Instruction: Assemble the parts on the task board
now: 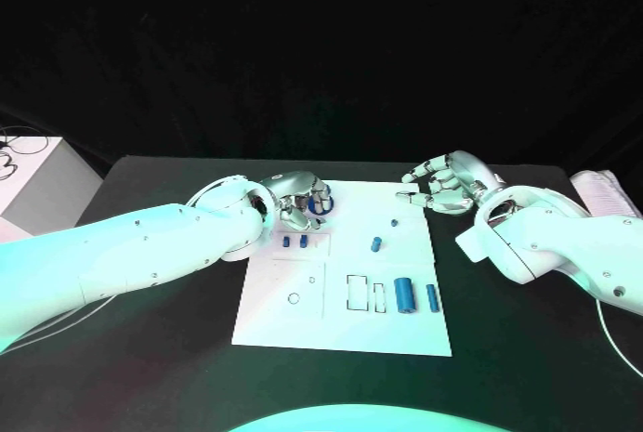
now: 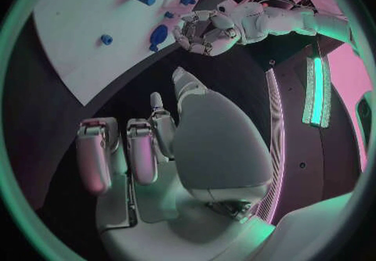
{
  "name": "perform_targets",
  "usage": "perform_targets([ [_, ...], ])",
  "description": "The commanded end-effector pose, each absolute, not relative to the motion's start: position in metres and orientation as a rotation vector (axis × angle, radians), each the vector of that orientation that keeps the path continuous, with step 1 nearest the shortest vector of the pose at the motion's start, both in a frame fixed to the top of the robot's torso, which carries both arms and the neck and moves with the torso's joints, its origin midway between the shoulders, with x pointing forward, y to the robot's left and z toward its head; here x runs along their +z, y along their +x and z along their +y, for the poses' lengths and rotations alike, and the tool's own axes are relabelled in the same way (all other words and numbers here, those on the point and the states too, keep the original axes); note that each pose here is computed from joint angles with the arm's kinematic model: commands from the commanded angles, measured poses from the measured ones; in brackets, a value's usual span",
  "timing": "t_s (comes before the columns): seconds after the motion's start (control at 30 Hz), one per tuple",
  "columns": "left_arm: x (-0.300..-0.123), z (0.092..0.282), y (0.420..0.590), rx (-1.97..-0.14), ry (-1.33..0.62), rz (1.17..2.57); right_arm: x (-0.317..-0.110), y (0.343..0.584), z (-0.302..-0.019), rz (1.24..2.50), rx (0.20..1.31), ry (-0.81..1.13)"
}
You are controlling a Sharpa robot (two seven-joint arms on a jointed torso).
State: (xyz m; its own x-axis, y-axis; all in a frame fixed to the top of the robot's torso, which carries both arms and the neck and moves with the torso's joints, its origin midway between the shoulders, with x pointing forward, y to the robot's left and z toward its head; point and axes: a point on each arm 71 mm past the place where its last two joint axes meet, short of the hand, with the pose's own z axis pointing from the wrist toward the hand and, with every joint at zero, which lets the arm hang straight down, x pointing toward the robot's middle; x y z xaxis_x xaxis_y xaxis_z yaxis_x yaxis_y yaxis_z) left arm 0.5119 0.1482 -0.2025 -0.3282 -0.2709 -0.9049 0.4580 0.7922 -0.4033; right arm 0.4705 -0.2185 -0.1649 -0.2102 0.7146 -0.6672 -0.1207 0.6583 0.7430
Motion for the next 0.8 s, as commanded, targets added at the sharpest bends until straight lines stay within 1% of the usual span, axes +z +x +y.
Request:
perform_targets([
  [0.03,-0.206,0.147,0.513,-0.664,0.215,1.779,-0.165,0.470,-0.217,1.614,0.835,0.480],
  [0.23,-0.212,0.147,0.516,-0.591,0.236,1.839,-0.165,0.470,-0.217,1.614,0.835,0.480],
  [0.43,-0.215,0.148,0.518,-0.550,0.243,1.867,-0.165,0.469,-0.217,1.615,0.836,0.479],
  [0.8,-0.217,0.147,0.519,-0.538,0.245,1.889,-0.165,0.469,-0.217,1.615,0.836,0.479],
])
